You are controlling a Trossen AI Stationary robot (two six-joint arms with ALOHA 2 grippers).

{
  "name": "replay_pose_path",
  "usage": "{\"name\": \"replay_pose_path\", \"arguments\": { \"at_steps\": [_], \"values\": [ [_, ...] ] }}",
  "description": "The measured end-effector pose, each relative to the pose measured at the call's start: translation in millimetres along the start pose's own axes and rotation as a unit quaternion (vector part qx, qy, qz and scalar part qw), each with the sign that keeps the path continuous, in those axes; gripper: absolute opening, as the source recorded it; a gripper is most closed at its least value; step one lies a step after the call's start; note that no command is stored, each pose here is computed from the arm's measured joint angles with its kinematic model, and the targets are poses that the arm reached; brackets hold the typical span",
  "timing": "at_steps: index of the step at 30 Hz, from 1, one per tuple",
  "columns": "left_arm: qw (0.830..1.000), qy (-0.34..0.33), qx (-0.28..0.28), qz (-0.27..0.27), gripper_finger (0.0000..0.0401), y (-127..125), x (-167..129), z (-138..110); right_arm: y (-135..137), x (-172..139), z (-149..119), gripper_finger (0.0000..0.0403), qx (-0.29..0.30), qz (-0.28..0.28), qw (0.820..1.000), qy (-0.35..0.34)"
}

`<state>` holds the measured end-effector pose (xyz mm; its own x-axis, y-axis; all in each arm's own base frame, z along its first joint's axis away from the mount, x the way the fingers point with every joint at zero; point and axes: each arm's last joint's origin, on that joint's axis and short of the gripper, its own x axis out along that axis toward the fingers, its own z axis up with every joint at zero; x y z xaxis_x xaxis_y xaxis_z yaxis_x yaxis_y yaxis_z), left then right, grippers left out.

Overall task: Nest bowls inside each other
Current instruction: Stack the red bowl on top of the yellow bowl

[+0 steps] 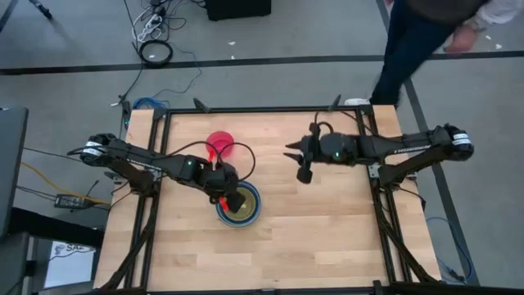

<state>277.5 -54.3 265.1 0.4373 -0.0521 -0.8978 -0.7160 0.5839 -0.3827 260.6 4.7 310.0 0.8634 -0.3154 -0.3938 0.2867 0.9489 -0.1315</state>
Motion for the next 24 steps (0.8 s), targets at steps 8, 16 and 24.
{"name": "replay_pose_path", "arguments": {
  "at_steps": [8, 16, 24],
  "values": [
    [0.982, -0.169, 0.078, -0.03, 0.0266, -6, -28, 12, -25, 36, -4, 0.0105, 0.053, 0.03, 0.998, 0.008],
    [0.953, -0.296, 0.049, -0.036, 0.0266, 17, -89, 10, -13, 106, -6, 0.0105, 0.046, 0.046, 0.996, 0.056],
    [0.927, -0.369, 0.046, -0.044, 0.0266, 38, -131, 3, -11, 170, 29, 0.0105, 0.033, 0.01, 0.994, 0.102]
  ]
}}
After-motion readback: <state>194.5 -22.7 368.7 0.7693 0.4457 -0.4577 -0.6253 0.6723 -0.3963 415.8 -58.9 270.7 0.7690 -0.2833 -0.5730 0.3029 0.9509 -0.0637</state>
